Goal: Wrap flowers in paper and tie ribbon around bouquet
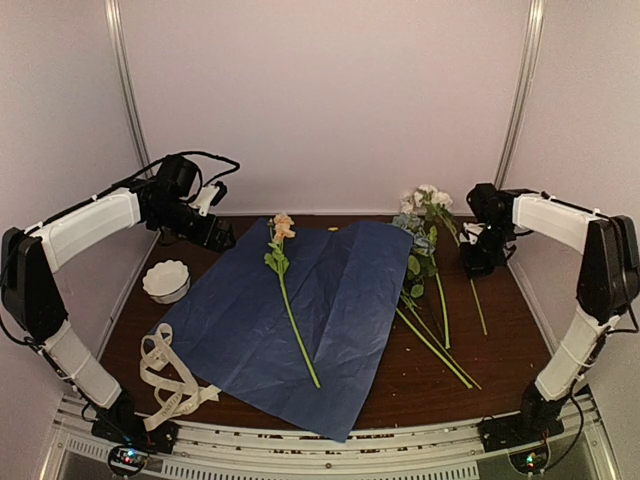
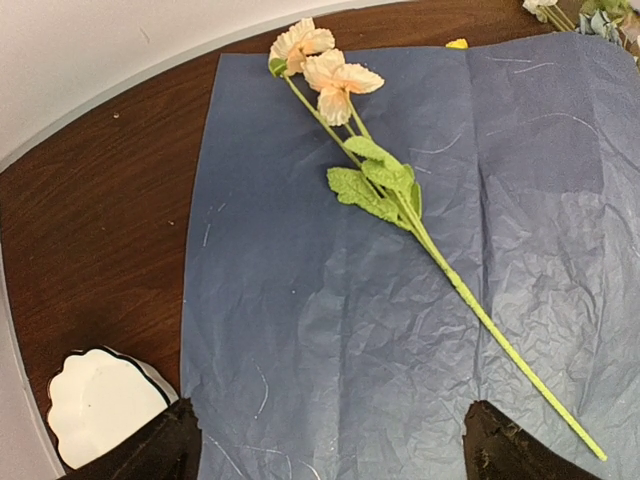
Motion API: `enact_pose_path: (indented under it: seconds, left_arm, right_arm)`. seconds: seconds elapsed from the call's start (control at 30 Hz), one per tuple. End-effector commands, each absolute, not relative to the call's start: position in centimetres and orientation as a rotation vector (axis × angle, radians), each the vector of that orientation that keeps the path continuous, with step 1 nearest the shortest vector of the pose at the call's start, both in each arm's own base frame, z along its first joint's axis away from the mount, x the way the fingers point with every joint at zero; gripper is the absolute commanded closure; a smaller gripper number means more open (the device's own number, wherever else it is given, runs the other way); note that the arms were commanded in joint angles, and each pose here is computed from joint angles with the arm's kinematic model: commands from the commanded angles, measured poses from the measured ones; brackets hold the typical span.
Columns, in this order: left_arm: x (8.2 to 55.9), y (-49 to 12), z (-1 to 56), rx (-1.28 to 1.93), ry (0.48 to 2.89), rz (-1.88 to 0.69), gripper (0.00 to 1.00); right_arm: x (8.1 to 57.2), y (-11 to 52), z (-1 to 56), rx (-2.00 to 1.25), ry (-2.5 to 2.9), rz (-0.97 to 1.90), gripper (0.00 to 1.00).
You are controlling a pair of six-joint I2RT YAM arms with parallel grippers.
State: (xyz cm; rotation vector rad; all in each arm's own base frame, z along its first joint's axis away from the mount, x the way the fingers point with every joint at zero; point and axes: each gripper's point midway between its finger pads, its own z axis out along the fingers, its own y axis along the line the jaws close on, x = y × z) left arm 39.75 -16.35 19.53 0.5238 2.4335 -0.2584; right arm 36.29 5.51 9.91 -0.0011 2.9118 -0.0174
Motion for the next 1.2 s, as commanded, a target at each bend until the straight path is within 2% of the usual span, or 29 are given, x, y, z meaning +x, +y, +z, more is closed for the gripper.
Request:
enact_pose_path:
  seconds: [0.0, 0.17, 0.33, 0.5, 0.63, 0.77, 0.8, 0.87, 0.93, 1.1, 1.17]
  left_arm:
    - [40.0, -16.6, 20.0, 0.54, 2.412, -0.278, 0.06]
    - [39.9, -16.8, 20.7, 0.544, 2.389, -0.301, 0.06]
    - [39.4, -17.8, 22.8, 0.563, 2.276, -0.385, 0.06]
    - [39.7, -17.1, 22.9, 0.539, 2.271, -0.337, 0.06]
    - [39.8, -17.2, 22.1, 0.544, 2.314, -0.332, 0.06]
    - [39.7, -17.1, 22.1, 0.541, 2.315, -0.333, 0.06]
    - [39.7, -17.1, 22.2, 0.541, 2.313, -0.331, 0.06]
    - [39.7, -17.0, 22.2, 0.539, 2.314, -0.324, 0.06]
    - [39.8, -17.0, 22.1, 0.539, 2.317, -0.319, 0.06]
    - [39.8, -17.1, 21.8, 0.544, 2.33, -0.323, 0.06]
    - [39.8, -17.0, 21.8, 0.545, 2.335, -0.321, 0.06]
  right_arm:
    - [38.5, 5.7, 17.6, 0.059, 2.64, -0.054, 1.0]
    - [39.1, 10.9, 23.6, -0.057, 2.451, 0.051, 1.0]
    - [37.7, 26.4, 26.3, -0.382, 2.347, 0.533, 1.0]
    - [34.3, 40.3, 25.1, -0.613, 2.329, 0.884, 1.0]
    - [32.4, 46.0, 20.2, -0.68, 2.462, 0.917, 1.0]
    - [32.4, 47.6, 15.9, -0.653, 2.555, 0.898, 1.0]
    - [32.3, 47.5, 15.2, -0.67, 2.576, 0.872, 0.97]
    - [32.4, 46.4, 14.8, -0.692, 2.607, 0.773, 0.78]
    - [33.5, 43.8, 15.6, -0.639, 2.601, 0.622, 0.71]
    - [37.3, 35.0, 18.9, -0.356, 2.499, 0.533, 0.67]
    - [38.1, 29.3, 17.4, -0.208, 2.54, 0.414, 0.67]
